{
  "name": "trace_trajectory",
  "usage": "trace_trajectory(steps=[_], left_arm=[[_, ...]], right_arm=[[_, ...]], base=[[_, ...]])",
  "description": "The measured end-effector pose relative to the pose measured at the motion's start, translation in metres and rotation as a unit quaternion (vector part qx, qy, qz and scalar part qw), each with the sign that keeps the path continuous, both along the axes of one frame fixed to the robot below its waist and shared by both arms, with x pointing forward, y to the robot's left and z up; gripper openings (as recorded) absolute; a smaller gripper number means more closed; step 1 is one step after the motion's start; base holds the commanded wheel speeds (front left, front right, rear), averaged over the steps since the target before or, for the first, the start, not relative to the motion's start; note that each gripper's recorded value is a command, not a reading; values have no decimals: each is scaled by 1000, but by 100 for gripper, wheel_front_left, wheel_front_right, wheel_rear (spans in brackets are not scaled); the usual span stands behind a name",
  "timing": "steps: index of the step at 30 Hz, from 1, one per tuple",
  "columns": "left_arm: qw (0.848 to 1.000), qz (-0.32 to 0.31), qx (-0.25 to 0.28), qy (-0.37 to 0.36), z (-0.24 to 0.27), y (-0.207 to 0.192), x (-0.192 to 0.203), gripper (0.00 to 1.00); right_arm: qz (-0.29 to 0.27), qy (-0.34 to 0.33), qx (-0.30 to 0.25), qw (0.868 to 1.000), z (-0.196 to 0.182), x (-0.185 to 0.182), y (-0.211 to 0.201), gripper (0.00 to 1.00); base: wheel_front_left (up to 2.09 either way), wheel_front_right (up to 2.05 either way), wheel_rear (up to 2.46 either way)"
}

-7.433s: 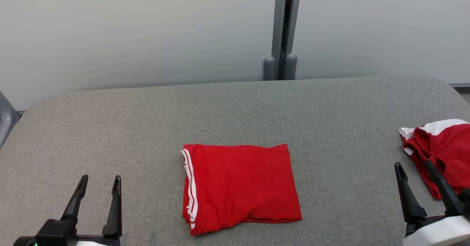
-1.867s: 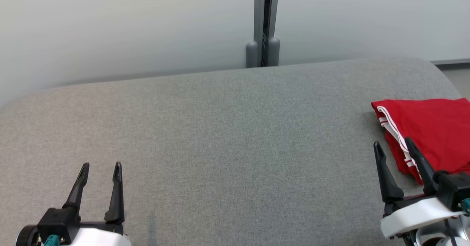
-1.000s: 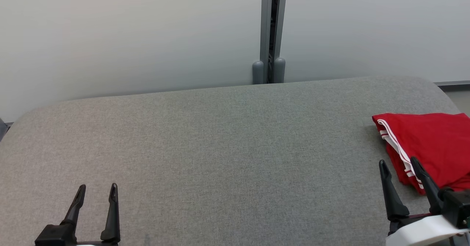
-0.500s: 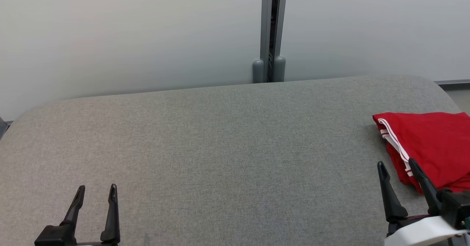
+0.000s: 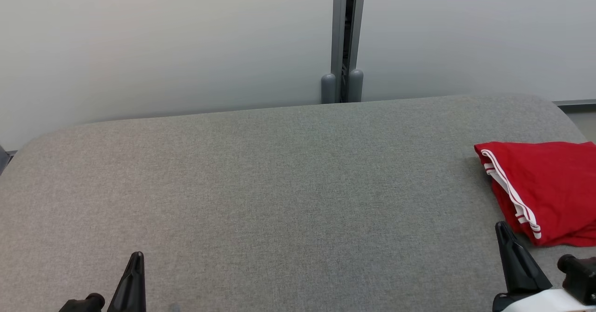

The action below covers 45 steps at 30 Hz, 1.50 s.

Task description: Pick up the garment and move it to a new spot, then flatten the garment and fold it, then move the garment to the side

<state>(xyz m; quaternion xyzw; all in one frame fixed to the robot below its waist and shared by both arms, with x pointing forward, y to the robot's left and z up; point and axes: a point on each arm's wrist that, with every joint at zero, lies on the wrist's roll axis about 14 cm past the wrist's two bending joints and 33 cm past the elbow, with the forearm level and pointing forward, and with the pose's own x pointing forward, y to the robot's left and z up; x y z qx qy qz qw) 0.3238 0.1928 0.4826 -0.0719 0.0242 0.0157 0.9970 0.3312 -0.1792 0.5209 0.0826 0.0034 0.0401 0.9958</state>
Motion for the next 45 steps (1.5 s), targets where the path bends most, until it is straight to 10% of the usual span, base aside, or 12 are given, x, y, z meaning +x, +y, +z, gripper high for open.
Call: trace_trajectory(steps=[45], left_arm=[[936, -7, -352, 5, 8, -30, -25, 0]], right_arm=[[-54, 62, 360, 929, -22, -31, -43, 0]], base=[[0, 0, 0]])
